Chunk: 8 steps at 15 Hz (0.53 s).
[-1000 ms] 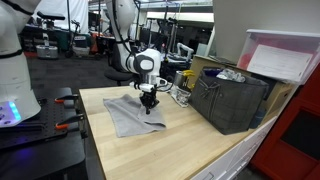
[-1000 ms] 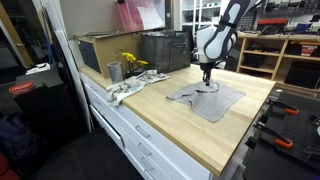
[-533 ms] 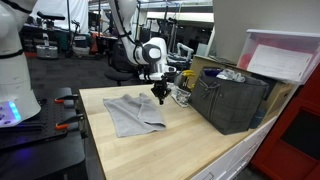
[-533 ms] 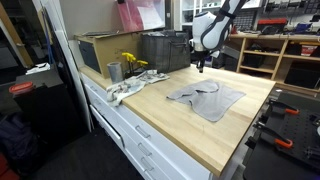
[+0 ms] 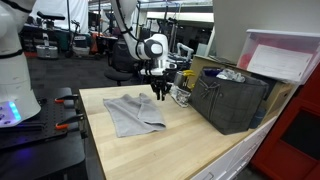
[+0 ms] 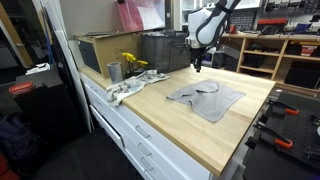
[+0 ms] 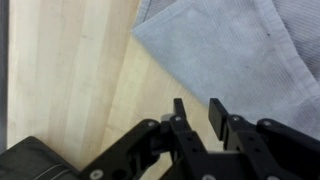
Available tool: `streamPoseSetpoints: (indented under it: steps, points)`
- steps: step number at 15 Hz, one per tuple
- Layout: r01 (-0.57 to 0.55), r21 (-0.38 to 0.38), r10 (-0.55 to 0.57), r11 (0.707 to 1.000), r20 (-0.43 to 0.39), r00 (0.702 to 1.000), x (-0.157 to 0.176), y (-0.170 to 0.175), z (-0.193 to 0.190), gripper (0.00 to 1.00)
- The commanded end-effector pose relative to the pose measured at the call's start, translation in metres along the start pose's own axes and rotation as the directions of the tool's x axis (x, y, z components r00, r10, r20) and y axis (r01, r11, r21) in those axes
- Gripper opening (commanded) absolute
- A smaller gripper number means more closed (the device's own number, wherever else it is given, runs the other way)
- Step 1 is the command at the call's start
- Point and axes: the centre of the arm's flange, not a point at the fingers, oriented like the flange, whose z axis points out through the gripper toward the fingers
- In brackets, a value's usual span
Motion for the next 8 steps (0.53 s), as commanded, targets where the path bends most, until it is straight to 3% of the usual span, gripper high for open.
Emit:
streamPoseSetpoints:
  steps: [1, 6, 8]
  points:
    - [0.034, 0.103, -0.033, 0.994, -0.010, 0.999, -0.005, -0.035, -0.019, 0.65]
    - [0.111, 0.162, -0.114, 0.980, 0.009, 0.993, -0.004, -0.089, -0.009, 0.99]
    - [0.143, 0.165, -0.149, 0.976, 0.024, 0.989, -0.012, -0.099, -0.001, 1.00]
